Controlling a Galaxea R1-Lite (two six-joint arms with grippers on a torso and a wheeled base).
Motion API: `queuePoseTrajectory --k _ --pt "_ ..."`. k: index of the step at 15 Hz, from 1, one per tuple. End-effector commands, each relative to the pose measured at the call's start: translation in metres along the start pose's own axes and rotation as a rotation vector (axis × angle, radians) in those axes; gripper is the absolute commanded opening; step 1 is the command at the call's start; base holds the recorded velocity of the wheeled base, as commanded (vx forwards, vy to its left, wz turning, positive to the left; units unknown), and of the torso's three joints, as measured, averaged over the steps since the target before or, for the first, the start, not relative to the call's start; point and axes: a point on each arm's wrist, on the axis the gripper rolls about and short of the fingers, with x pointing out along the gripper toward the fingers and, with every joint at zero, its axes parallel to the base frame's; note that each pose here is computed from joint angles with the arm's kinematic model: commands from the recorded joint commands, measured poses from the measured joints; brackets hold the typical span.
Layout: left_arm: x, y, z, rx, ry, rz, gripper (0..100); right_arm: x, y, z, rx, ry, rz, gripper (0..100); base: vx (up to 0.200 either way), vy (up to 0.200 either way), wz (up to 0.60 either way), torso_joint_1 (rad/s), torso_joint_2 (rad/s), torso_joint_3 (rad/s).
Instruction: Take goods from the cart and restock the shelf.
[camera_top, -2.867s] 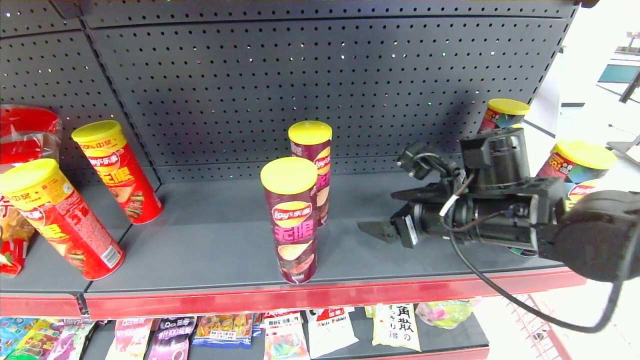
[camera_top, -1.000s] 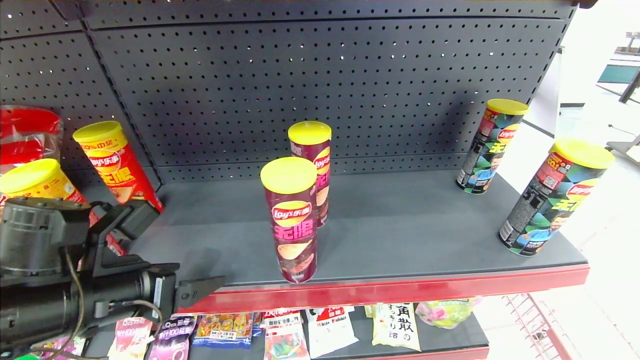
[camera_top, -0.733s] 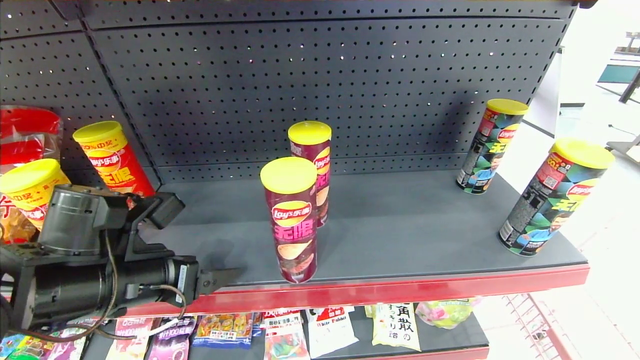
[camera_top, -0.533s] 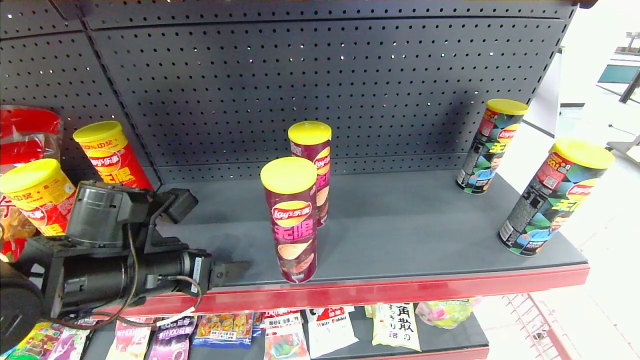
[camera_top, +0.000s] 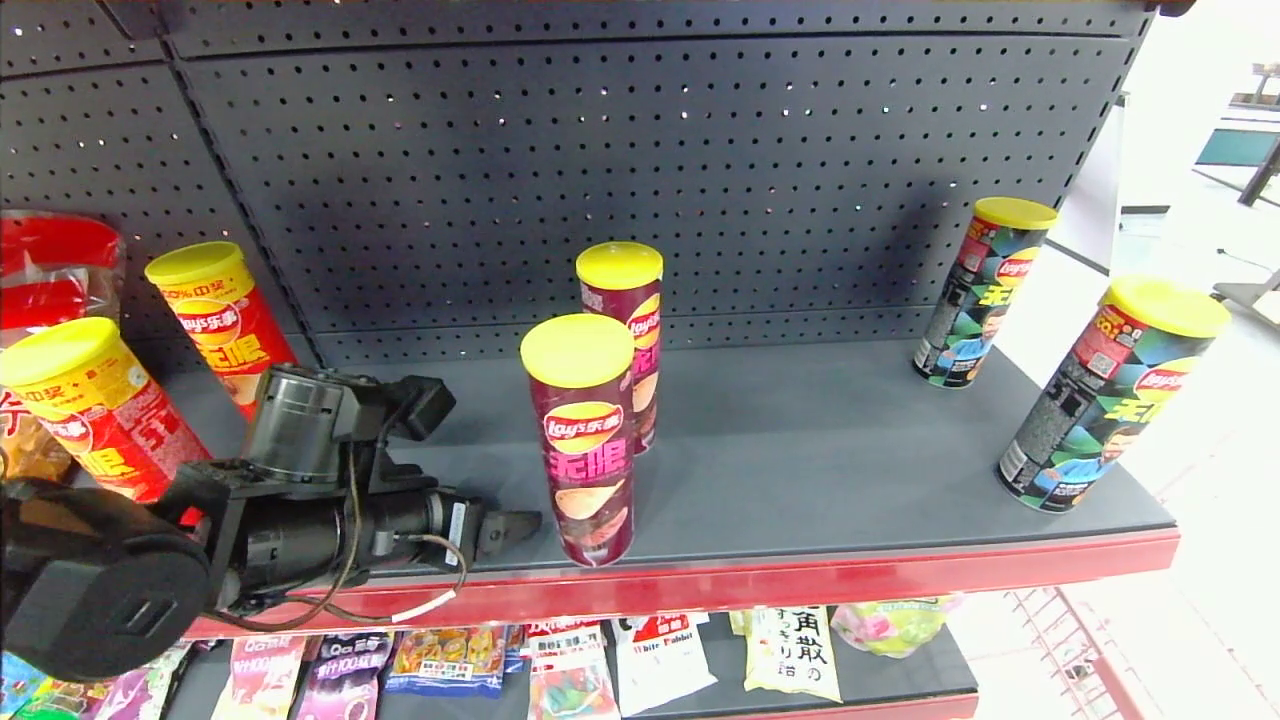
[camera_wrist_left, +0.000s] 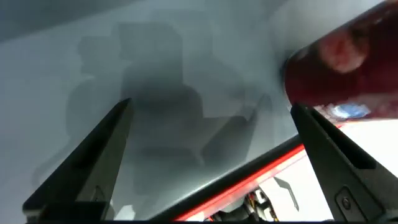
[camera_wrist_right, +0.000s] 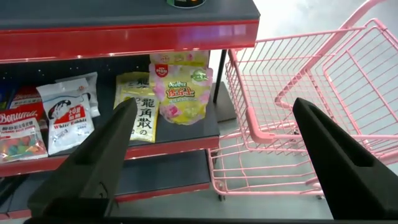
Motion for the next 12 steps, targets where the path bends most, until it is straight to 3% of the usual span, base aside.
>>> queuePoseTrajectory --k 1,12 --pt "0.0124 -0.0013 0.0028 0.004 0.014 -0.002 100 0.0007 0.0000 0.0000 0.000 0.008 -0.001 100 0.000 0.000 0.00 0.000 0.00 0.000" --pt "0.0217 -0.0031 0.0076 0.009 0.012 -0.006 100 0.0007 0.0000 0.0001 0.000 0.006 -0.001 100 0.000 0.000 0.00 0.000 0.00 0.000"
